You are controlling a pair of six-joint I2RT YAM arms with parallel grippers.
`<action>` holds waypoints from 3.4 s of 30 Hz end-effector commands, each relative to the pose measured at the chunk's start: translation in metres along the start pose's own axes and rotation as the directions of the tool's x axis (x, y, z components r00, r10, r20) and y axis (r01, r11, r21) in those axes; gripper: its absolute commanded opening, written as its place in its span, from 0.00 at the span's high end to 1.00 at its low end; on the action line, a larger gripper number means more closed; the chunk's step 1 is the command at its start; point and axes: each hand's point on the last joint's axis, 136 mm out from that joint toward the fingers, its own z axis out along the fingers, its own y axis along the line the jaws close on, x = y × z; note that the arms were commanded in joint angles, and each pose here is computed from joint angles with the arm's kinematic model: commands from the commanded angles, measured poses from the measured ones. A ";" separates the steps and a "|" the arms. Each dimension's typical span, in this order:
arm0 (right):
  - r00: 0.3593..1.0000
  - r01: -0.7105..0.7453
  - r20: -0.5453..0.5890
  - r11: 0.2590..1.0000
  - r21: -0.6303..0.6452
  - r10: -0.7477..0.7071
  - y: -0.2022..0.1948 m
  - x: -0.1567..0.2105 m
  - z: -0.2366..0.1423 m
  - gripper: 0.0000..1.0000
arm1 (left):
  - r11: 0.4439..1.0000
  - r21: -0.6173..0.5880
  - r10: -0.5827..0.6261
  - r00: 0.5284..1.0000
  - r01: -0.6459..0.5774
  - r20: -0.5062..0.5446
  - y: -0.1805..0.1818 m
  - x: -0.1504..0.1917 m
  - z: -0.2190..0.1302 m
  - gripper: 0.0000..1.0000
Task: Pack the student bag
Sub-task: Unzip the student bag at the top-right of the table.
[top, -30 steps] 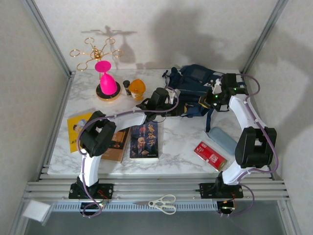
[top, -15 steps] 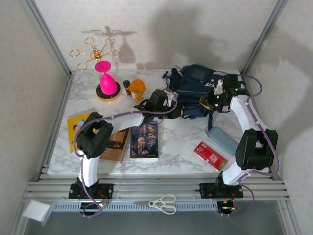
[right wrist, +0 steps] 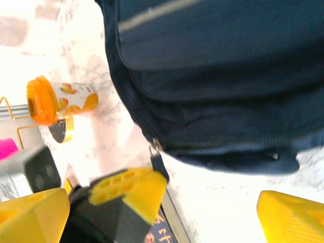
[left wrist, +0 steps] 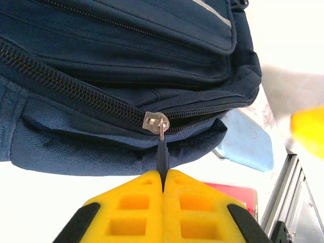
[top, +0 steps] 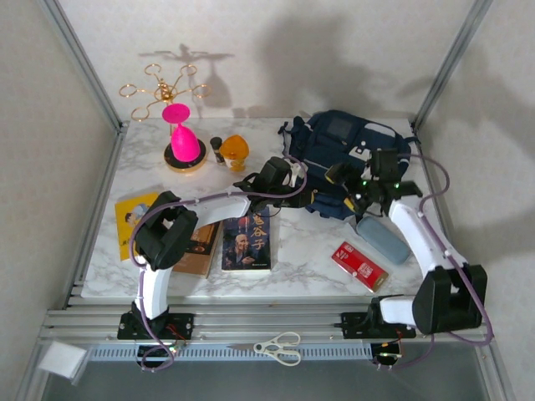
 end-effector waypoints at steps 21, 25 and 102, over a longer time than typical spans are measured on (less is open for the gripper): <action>0.714 -0.630 0.234 0.751 -0.198 0.660 -0.016 -0.022 0.069 0.38 | 0.999 -0.022 0.046 0.999 -0.045 0.030 -0.006 -0.010 0.001 1.00; 0.701 -0.643 0.265 0.748 -0.164 0.662 -0.024 -0.023 0.077 0.53 | 0.998 -0.044 0.056 0.998 -0.055 0.024 -0.002 -0.009 0.001 1.00; 0.975 0.218 0.057 0.973 -0.076 -0.215 -0.012 -0.071 -0.007 1.00 | 0.849 -0.072 0.519 0.851 -0.524 -0.082 -0.030 -0.034 0.055 0.71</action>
